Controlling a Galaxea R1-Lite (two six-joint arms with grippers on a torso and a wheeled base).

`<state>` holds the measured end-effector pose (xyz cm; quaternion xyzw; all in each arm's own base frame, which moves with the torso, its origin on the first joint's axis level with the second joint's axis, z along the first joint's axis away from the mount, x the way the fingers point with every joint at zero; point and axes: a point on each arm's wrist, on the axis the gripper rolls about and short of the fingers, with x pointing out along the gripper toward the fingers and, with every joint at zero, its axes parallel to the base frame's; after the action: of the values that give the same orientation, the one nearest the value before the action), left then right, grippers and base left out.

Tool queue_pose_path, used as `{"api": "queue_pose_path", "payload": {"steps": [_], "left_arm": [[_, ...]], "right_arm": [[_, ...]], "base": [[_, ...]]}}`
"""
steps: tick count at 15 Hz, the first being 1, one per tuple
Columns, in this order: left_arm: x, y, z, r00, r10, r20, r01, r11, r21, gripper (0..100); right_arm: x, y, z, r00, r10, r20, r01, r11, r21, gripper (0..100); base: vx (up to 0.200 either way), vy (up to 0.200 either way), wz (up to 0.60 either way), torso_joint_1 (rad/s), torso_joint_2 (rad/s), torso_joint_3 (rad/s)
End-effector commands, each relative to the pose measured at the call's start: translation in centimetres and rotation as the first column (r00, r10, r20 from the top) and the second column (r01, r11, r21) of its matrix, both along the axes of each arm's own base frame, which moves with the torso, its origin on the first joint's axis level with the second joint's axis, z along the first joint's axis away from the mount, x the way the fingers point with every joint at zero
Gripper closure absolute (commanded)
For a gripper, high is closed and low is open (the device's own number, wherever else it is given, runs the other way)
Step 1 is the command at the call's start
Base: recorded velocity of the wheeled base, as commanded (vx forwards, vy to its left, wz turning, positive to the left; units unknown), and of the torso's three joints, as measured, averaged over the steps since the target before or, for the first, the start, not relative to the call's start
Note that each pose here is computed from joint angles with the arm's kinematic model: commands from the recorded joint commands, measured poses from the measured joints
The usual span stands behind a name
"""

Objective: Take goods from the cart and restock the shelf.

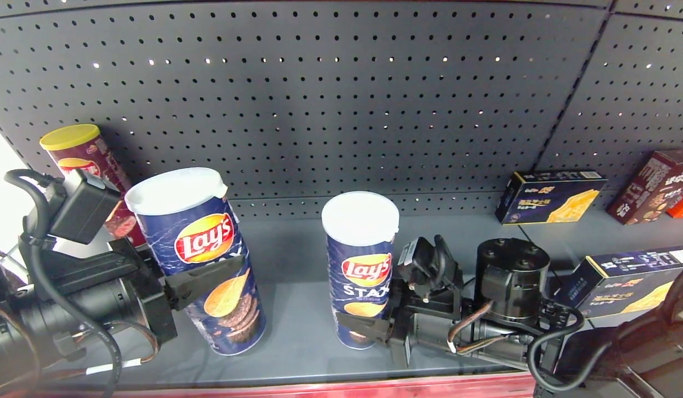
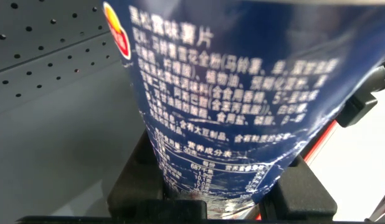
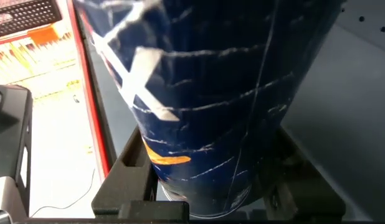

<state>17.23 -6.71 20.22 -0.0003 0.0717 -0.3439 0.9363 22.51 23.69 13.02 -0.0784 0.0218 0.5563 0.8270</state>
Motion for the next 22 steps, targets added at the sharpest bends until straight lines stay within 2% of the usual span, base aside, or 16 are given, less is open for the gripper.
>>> {"api": "queue_pose_path", "payload": {"steps": [1,7,8,12,15,20,22], "left_arm": [[0.0,0.0,0.0,1.000,0.000,-0.001,0.000,1.000,0.000,100],[0.0,0.0,0.0,1.000,0.000,-0.001,0.000,1.000,0.000,100],[0.0,0.0,0.0,1.000,0.000,-0.001,0.000,1.000,0.000,100],[0.0,0.0,-0.1,1.000,0.000,-0.002,0.000,1.000,0.002,100],[-0.1,0.0,-0.1,1.000,-0.003,-0.004,0.003,1.000,0.001,100],[-0.3,0.0,0.0,1.000,-0.007,0.004,0.007,1.000,0.000,100],[-0.4,0.0,0.1,1.000,-0.010,0.009,0.010,1.000,-0.002,100]], "right_arm": [[-0.1,0.2,-0.2,1.000,0.008,-0.001,-0.008,1.000,-0.001,100],[0.1,0.4,-0.8,1.000,0.007,-0.006,-0.007,1.000,-0.008,100],[0.0,0.4,-0.8,1.000,0.009,-0.004,-0.009,1.000,-0.009,0],[-0.2,0.2,0.0,1.000,-0.019,0.020,0.018,1.000,0.009,0],[-2.1,-1.7,3.0,0.996,-0.046,0.077,0.041,0.997,0.067,0],[-6.2,-6.6,6.8,0.977,-0.149,0.154,0.123,0.979,0.163,0],[-7.3,-8.9,8.4,0.954,-0.235,0.189,0.191,0.956,0.221,0]], "base": [[0.000,0.000,0.00,0.000,0.00,0.000],[0.000,0.000,0.00,0.000,0.00,0.000],[0.000,0.000,0.00,0.000,0.00,0.000],[0.000,0.000,0.00,0.000,0.00,0.000],[0.000,0.000,0.00,0.000,0.00,0.000],[0.000,0.000,0.00,0.000,0.00,0.000],[0.000,0.000,0.00,0.000,0.00,0.000]]}}
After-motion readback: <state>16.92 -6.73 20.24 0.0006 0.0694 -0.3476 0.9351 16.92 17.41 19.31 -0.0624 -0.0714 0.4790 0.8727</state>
